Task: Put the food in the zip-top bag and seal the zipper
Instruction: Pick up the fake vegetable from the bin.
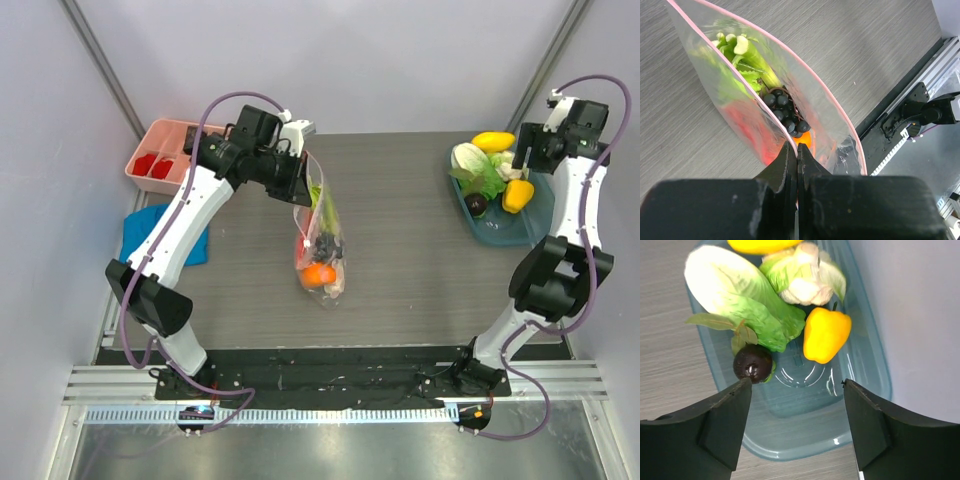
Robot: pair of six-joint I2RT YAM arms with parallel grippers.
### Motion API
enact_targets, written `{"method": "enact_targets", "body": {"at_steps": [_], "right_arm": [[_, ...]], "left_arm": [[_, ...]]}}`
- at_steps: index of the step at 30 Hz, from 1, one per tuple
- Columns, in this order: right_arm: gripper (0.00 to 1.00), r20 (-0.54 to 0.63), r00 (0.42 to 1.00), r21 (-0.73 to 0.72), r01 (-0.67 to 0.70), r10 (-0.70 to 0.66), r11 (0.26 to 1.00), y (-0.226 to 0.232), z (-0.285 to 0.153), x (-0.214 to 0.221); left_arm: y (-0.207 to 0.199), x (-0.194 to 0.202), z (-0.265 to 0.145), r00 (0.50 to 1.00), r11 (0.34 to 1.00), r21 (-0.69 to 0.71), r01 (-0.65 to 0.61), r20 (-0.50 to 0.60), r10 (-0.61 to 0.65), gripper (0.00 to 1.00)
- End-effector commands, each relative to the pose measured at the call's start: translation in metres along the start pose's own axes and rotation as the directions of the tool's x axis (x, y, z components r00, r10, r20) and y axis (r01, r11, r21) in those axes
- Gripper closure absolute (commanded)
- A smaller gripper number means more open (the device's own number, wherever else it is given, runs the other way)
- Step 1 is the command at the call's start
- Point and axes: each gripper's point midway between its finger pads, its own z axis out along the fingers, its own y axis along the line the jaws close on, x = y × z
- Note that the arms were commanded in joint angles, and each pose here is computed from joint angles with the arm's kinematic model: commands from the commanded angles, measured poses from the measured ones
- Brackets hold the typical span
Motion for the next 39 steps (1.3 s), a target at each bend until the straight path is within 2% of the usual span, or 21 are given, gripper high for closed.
{"method": "enact_targets", "body": {"at_steps": [1, 3, 5, 12, 17, 25, 31, 39], "right_arm": [[0.18, -0.111, 0.992, 0.001, -0.060, 0.059, 0.998, -0.005, 0.046, 0.031], [0.11, -0.120, 0.990, 0.003, -0.075, 0.074, 0.997, -0.006, 0.060, 0.034], [0.10, -0.134, 0.984, 0.007, -0.113, 0.113, 0.994, -0.009, 0.079, 0.038], [0.11, -0.176, 0.973, 0.075, -0.138, 0.149, 0.988, -0.024, 0.125, 0.057], [0.16, -0.199, 0.970, 0.119, -0.121, 0.143, 0.985, -0.035, 0.143, 0.080], [0.21, -0.215, 0.968, 0.127, -0.103, 0.128, 0.987, -0.040, 0.157, 0.099], [0.21, -0.207, 0.972, 0.114, -0.085, 0.107, 0.990, -0.043, 0.144, 0.101], [0.20, -0.197, 0.969, 0.100, -0.133, 0.150, 0.986, -0.039, 0.166, 0.111]], "left_arm": [[-0.009, -0.014, -0.009, 0.998, 0.999, 0.026, -0.023, 0.056, 0.022, 1.00], [-0.009, -0.014, -0.010, 0.998, 0.999, 0.024, -0.023, 0.059, 0.021, 1.00], [-0.010, -0.015, -0.010, 0.998, 0.999, 0.027, -0.022, 0.060, 0.021, 1.00], [-0.008, -0.015, -0.009, 0.998, 1.000, 0.021, -0.020, 0.058, 0.019, 1.00], [-0.005, -0.011, -0.006, 0.999, 1.000, 0.017, -0.026, 0.043, 0.026, 1.00], [-0.002, -0.010, 0.000, 0.999, 0.999, 0.019, -0.027, 0.029, 0.027, 1.00], [-0.002, -0.010, 0.001, 0.999, 1.000, 0.016, -0.025, 0.027, 0.024, 1.00], [-0.002, -0.013, 0.002, 1.000, 1.000, 0.020, -0.016, 0.027, 0.015, 1.00]]}}
